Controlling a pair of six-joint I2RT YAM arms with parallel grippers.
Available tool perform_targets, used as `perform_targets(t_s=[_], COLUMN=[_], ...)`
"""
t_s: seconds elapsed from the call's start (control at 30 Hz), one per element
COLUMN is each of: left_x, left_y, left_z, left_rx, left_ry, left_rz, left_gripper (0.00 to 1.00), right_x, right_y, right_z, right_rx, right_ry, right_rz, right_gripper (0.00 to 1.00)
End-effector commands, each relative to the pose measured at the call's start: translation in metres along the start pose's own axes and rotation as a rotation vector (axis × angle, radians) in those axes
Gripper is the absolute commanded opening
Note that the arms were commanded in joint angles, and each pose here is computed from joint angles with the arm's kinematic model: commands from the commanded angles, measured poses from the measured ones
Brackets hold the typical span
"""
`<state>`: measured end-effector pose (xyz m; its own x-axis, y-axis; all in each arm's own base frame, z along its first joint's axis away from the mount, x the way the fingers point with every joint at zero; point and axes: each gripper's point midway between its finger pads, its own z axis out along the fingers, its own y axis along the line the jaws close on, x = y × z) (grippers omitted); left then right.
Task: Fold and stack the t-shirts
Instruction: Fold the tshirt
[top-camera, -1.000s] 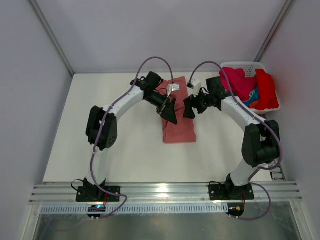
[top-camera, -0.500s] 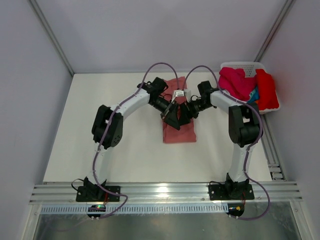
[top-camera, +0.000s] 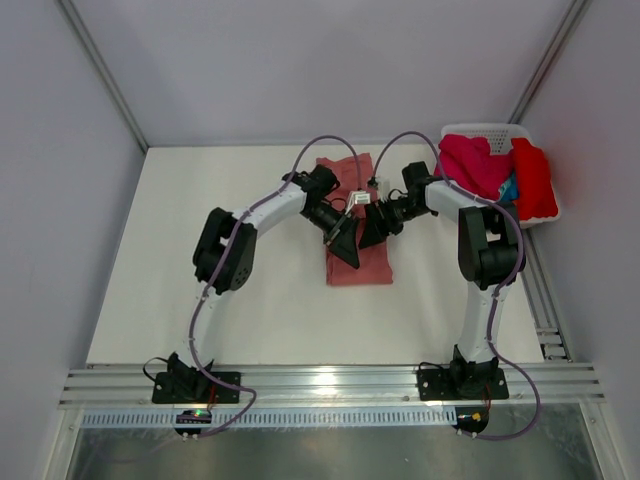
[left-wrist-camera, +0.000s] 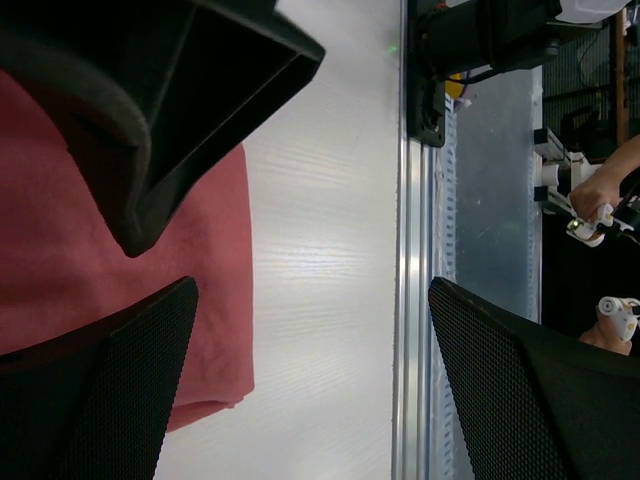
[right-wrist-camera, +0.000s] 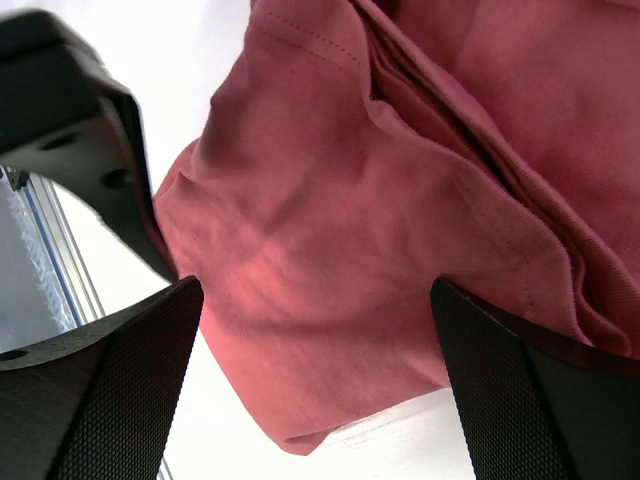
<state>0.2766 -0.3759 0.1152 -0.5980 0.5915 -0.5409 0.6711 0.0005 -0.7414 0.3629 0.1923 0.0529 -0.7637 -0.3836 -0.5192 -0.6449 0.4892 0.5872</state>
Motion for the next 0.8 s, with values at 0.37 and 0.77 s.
perform_targets(t_s=[0.37, 0.77], left_x=[0.003, 0.002], left_y=[0.069, 0.091], left_z=[0.008, -0.048], left_rx=[-0.169, -0.218], left_ry=[0.012, -0.090], left_rz=[-0.021, -0.092], left_gripper=[0.99, 0.99], right_x=[-0.012, -0.011], right_y=[0.005, 0.002], right_z=[-0.003, -0.003], right_rx=[-0.030, -0.031], right_ry=[-0.006, 0.017], right_rz=[-0.027, -0.021], right_gripper=[0.99, 0.99])
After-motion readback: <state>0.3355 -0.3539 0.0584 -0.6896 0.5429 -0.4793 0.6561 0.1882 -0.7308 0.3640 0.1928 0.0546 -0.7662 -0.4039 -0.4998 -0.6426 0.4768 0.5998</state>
